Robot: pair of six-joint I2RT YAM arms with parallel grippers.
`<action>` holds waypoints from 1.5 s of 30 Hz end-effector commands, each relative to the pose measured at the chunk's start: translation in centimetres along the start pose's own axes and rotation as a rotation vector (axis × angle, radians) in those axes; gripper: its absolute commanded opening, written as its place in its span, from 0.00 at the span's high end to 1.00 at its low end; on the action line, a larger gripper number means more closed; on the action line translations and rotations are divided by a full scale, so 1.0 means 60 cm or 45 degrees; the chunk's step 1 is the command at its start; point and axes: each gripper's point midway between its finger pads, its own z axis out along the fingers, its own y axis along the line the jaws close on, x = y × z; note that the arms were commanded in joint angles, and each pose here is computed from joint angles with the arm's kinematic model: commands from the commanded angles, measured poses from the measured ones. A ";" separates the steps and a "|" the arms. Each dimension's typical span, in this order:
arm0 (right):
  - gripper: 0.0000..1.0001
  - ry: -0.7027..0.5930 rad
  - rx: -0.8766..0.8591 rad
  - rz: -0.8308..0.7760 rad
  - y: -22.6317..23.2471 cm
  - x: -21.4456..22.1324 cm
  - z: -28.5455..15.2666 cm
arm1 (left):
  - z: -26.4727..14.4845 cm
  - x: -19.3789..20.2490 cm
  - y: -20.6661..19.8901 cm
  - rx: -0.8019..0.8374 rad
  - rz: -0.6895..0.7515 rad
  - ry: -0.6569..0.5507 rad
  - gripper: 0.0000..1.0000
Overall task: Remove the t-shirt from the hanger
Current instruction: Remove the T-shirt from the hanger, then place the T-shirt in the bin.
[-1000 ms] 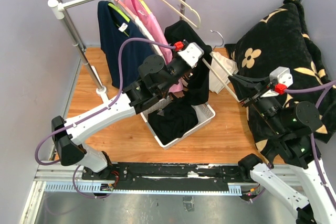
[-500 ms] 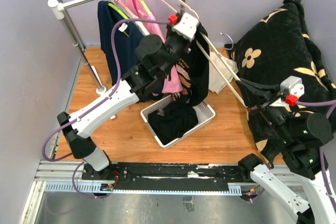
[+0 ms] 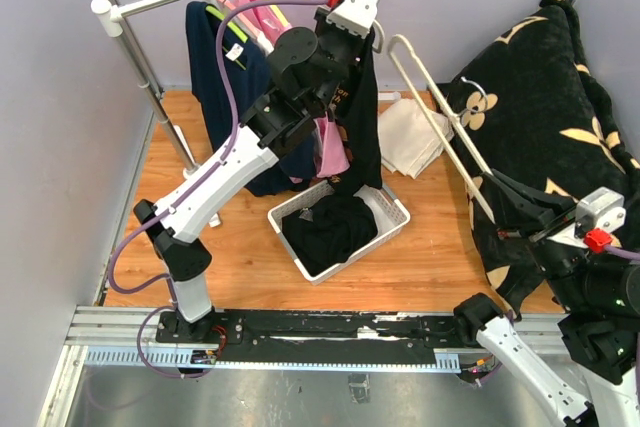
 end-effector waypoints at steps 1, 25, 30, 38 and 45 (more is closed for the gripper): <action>0.99 -0.045 0.198 -0.018 -0.047 -0.020 -0.018 | -0.017 -0.086 0.017 0.068 -0.100 -0.147 0.99; 0.99 0.013 0.393 -0.014 -0.089 0.007 -0.026 | -0.167 -0.391 0.067 0.465 -0.502 -0.826 1.00; 0.99 0.010 0.400 -0.016 -0.091 0.006 -0.030 | -0.180 -0.391 0.065 0.505 -0.539 -0.821 0.99; 0.99 0.018 0.392 -0.010 -0.088 0.010 -0.029 | -0.205 -0.406 0.068 0.565 -0.600 -0.844 1.00; 0.99 0.014 0.392 -0.007 -0.088 0.009 -0.025 | -0.217 -0.432 0.094 0.530 -0.655 -0.892 1.00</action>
